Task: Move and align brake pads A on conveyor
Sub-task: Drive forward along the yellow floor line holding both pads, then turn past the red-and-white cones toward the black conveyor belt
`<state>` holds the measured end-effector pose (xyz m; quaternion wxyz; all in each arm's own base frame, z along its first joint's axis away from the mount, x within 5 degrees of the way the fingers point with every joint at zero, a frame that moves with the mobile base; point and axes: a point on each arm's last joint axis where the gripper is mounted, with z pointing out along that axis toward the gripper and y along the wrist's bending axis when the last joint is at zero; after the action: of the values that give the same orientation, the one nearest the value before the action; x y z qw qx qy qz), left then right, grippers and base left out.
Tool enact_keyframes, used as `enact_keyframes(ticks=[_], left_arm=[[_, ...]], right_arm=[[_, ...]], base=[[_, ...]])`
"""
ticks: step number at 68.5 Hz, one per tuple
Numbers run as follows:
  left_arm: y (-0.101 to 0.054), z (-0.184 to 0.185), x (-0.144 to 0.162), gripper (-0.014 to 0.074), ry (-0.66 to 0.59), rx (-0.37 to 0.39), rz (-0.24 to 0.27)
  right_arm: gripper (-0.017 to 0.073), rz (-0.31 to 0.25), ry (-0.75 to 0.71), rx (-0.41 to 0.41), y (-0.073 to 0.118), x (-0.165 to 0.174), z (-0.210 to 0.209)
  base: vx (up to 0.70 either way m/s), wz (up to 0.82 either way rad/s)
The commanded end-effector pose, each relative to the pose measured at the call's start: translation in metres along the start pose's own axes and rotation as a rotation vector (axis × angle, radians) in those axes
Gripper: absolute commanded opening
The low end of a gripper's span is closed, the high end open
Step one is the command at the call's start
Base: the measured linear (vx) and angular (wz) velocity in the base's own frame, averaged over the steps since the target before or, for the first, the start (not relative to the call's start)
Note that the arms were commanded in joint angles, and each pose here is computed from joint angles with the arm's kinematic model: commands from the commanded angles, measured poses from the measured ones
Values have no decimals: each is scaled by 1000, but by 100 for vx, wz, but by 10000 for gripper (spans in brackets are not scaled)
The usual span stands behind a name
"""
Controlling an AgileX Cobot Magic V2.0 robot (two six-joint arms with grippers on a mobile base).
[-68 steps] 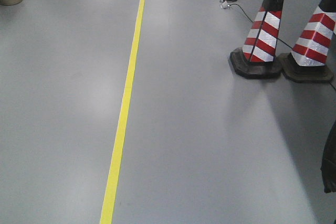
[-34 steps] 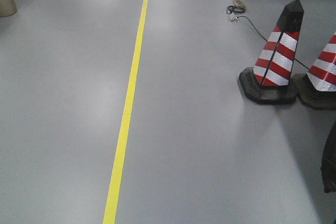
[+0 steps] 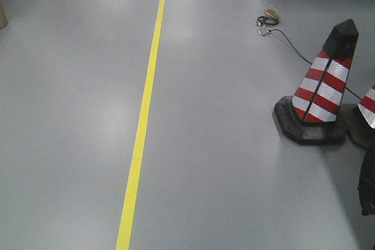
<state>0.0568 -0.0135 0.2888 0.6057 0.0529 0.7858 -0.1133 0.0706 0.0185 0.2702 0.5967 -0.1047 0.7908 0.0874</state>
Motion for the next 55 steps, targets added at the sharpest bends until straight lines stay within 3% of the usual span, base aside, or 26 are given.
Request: enact_keyframes(ticks=[1,55], left_arm=[[-3,-3,-17,101,-113,22,1],[-3,-3,-17,101,-113,22,1]], right_arm=[[43,-22,-112,-16,2,-17,-3],[43,-22,-112,-16,2,-17,-3]], base=[[52,-2],[50,-3]])
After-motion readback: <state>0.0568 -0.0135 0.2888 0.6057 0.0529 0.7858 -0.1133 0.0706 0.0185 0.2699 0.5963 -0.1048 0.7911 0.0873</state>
